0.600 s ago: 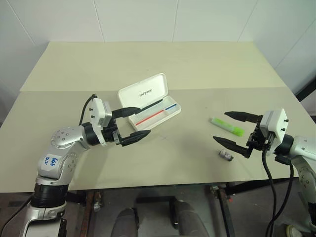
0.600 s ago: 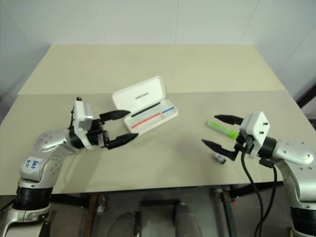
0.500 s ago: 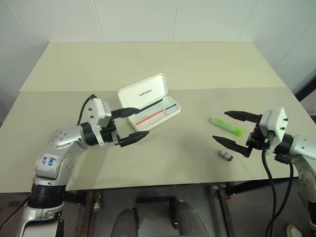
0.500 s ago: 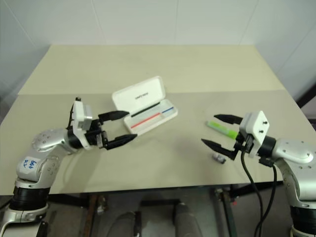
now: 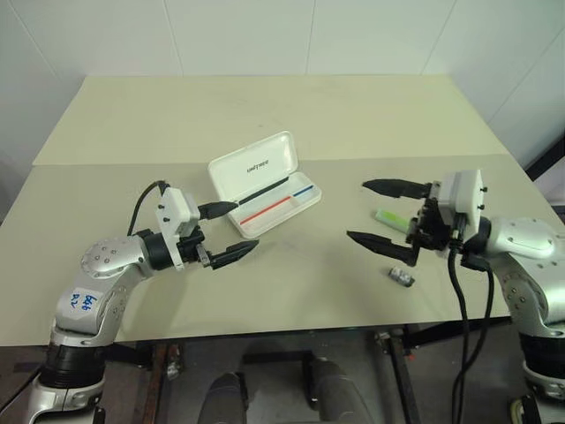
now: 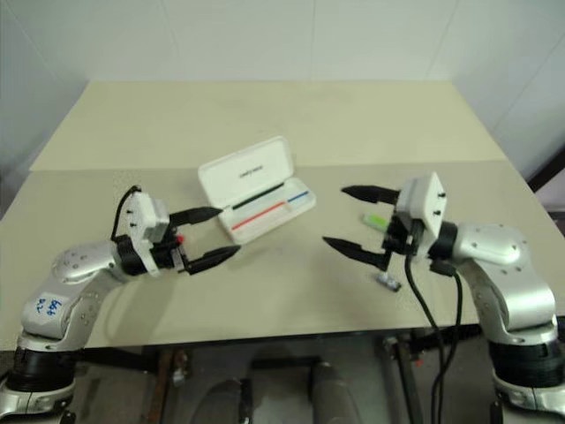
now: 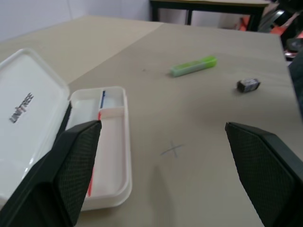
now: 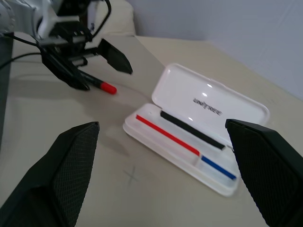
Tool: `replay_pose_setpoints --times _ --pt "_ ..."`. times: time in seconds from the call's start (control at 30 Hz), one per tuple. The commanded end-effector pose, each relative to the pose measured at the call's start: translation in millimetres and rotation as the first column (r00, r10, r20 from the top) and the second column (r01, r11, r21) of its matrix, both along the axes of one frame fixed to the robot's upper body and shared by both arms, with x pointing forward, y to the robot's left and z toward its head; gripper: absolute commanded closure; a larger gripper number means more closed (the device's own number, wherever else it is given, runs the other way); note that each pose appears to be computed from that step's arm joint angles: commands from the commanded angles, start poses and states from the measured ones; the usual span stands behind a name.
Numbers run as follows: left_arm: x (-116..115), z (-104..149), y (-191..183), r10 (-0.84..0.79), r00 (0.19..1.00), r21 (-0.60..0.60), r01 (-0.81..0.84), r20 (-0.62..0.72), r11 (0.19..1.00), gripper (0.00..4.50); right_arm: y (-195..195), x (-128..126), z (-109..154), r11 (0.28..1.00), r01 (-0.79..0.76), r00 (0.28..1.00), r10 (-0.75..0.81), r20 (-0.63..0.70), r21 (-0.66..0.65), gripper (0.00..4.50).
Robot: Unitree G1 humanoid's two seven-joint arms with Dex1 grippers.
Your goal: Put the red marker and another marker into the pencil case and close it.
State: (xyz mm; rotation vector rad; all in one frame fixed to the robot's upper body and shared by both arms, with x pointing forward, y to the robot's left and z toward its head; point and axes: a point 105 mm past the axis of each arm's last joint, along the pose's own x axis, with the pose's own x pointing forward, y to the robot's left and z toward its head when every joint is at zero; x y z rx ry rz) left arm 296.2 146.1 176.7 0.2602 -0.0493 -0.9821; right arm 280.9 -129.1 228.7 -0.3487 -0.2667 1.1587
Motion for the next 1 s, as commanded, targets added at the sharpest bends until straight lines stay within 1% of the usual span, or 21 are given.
replay_pose_setpoints --times 0.03,0.07,0.13,0.23,0.33,0.57,1.0 --pt "3.3 -6.4 1.0 0.062 0.998 0.045 -0.063 0.018 0.997 1.0 11.6 -2.6 6.8 0.999 -0.034 0.999 0.034 0.032 0.021 0.0" --pt "5.2 -7.9 0.0 0.08 0.997 0.042 -0.081 0.007 0.996 1.27 14.2 -2.9 8.2 0.999 -0.043 0.998 0.042 0.035 0.025 0.0" --pt "7.7 -11.4 -2.6 0.096 0.995 0.04 -0.096 -0.008 0.995 1.27 18.4 -4.2 9.4 0.998 -0.058 0.998 0.057 0.041 0.026 0.0" --pt "15.3 -21.9 -7.2 0.12 0.992 0.07 -0.118 -0.027 0.991 1.27 18.9 -5.3 7.8 0.998 -0.056 0.998 0.054 0.043 0.033 0.0" --pt "29.2 -23.0 -12.4 0.162 0.986 0.069 -0.16 -0.025 0.985 1.27 21.3 -7.9 5.8 0.998 -0.051 0.998 0.049 0.041 0.049 0.0" --pt "49.5 -22.7 -30.7 0.136 0.991 0.106 -0.135 -0.006 0.985 1.27 27.7 -8.1 8.5 0.996 -0.034 0.997 0.028 0.071 0.088 0.0" --pt "59.1 -34.9 -44.8 0.105 0.994 0.155 -0.099 -0.032 0.983 1.27 31.8 -9.6 15.4 0.992 -0.001 0.993 -0.014 0.115 0.125 0.0"
